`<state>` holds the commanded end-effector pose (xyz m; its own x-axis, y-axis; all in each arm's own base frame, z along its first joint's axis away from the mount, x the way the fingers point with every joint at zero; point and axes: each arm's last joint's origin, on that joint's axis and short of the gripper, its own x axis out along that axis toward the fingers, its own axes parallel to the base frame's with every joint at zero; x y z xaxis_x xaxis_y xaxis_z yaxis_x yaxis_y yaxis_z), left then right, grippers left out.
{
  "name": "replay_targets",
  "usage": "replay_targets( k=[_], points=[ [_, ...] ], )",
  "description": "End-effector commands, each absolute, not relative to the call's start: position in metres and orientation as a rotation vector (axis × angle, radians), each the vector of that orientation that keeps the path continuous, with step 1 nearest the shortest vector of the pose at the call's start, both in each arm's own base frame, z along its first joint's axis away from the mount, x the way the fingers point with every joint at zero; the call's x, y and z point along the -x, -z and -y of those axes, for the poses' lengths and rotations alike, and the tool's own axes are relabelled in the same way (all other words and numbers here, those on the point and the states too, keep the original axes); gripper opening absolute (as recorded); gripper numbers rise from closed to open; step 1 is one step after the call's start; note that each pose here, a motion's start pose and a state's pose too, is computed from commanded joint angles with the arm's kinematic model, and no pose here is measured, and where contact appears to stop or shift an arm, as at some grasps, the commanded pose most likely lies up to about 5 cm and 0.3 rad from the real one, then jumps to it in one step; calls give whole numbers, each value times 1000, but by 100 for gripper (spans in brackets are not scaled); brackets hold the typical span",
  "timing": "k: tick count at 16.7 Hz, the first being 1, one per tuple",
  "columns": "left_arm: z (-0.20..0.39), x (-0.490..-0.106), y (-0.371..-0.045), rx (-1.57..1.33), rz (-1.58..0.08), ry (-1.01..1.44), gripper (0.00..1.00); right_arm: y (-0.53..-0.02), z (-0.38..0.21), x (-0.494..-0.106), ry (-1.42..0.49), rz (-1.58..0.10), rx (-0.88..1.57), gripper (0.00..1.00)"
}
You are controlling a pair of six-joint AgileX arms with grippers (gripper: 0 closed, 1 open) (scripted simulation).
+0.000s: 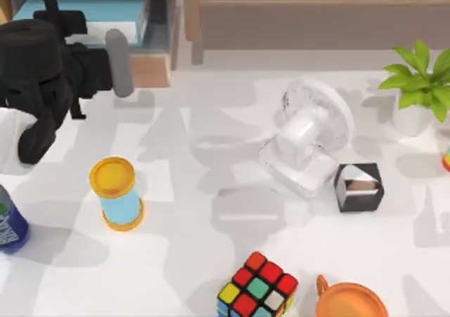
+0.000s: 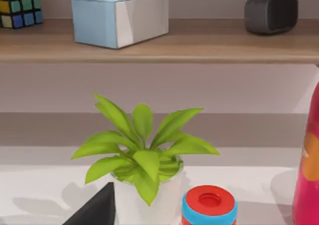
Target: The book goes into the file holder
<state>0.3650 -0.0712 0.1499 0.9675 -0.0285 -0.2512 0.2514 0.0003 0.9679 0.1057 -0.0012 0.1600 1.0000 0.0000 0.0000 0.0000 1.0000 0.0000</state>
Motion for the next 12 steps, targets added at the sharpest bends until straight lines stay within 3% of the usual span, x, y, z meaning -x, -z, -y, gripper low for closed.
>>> replay_targets(
  k=[5,12],
  points=[
    [73,-371,-147,-1558,-177,233,0,-160,1,-106,0,0,0,100],
    [73,-371,-147,-1558,-177,233,53,-160,1,-106,0,0,0,100]
  ],
)
